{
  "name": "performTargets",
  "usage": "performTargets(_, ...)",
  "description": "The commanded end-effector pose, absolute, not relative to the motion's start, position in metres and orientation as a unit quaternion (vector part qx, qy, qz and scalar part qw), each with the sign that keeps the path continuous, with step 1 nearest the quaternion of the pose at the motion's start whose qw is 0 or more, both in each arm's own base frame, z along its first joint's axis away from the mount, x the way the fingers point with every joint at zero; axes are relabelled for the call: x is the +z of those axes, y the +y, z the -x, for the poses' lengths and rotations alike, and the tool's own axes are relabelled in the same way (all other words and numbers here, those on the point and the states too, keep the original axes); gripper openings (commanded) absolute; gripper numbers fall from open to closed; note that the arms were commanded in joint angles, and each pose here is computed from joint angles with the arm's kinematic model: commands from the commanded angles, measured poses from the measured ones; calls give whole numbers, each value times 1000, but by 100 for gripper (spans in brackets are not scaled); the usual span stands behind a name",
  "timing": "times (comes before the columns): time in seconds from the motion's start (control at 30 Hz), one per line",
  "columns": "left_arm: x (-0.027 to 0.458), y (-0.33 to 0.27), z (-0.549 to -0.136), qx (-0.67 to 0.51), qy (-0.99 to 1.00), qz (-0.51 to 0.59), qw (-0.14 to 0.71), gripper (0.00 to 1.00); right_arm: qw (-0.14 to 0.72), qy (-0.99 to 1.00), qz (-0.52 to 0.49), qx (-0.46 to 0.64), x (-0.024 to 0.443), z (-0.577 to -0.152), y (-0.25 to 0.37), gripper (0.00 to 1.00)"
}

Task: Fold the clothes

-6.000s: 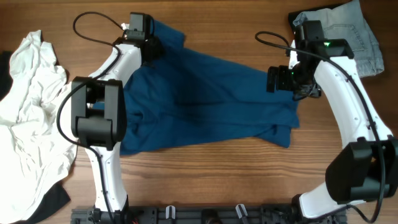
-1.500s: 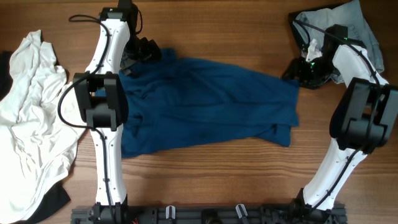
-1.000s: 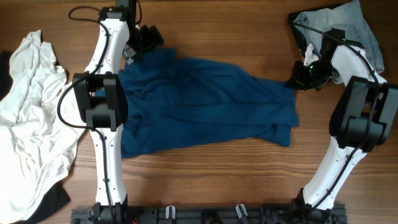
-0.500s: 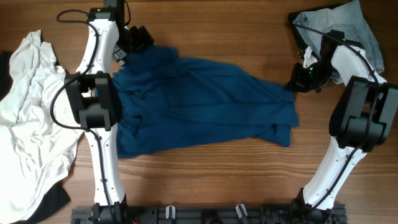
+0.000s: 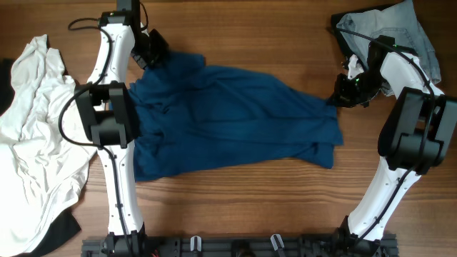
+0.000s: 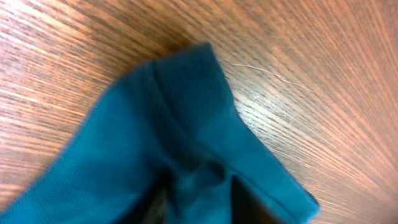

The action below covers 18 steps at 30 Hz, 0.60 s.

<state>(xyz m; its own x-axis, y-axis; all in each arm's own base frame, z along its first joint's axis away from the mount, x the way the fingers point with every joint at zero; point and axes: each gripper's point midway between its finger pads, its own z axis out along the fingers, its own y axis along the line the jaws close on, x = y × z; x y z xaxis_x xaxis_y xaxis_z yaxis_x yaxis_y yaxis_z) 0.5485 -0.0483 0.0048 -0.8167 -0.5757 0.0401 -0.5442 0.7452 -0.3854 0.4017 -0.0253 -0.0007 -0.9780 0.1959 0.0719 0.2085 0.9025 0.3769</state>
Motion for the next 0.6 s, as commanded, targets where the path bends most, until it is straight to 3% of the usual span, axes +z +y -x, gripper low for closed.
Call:
performTargets(0.0,-39,-51,-526,-171,934,313,-17,81,13,-974,96,-205,4,-404,-22,4)
performTargets(0.07,-39,-51,-526,-172,938,302,-15,31,8,-974,94,-205,8,-405,-23,4)
performTargets(0.1,-39,-52,-526,-173,939,296,-14,14,5,-974,94,-206,10,-406,-22,4)
performTargets(0.13,-39,-51,-526,-173,940,294,-13,4,2,-974,93,-207,12,-407,-22,4)
performTargets(0.33,-36,-45,-530,-193,933,305,-13,4,-8,-974,90,-210,19,-409,-21,4)
performTargets(0.57,23,-32,-568,-193,927,308,95,4,-82,-978,76,-177,63,-437,-35,4)
